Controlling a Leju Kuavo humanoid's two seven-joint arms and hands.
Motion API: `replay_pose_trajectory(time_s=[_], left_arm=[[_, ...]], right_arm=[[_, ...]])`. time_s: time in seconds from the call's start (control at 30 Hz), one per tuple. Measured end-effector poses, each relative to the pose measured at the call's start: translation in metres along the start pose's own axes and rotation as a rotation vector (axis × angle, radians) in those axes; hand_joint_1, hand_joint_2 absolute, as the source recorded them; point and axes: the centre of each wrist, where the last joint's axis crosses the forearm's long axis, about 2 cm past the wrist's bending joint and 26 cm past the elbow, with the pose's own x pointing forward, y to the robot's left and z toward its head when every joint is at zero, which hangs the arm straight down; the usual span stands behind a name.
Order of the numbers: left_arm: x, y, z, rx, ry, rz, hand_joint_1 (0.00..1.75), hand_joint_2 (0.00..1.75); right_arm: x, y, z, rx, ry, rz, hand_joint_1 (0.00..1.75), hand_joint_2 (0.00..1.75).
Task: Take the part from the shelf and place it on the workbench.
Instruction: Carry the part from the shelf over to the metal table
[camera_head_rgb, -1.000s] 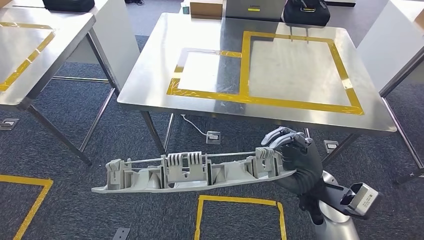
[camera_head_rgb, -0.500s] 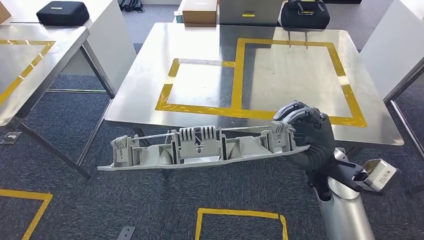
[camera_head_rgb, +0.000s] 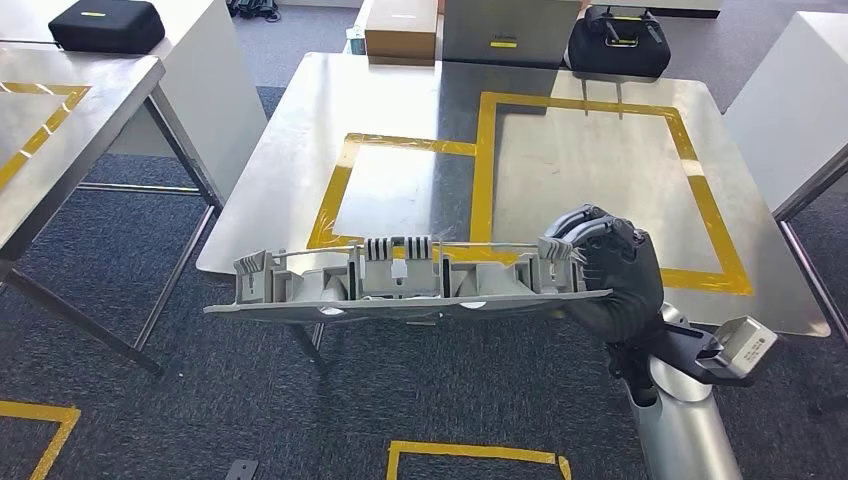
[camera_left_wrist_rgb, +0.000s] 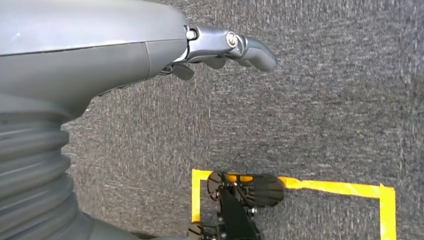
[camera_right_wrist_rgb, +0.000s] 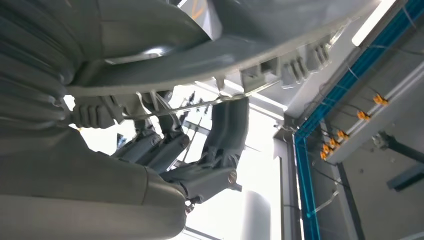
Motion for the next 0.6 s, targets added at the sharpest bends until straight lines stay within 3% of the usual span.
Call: replay_pose_trajectory(time_s=[0.6], left_arm=[[-0.005,-0.001,0.002,0.006,0.012,-0.010,0.00,1.75]], right_arm=[[0.002,0.006,0.012,-0.017,0.019,-0.013,1.75,1.75]])
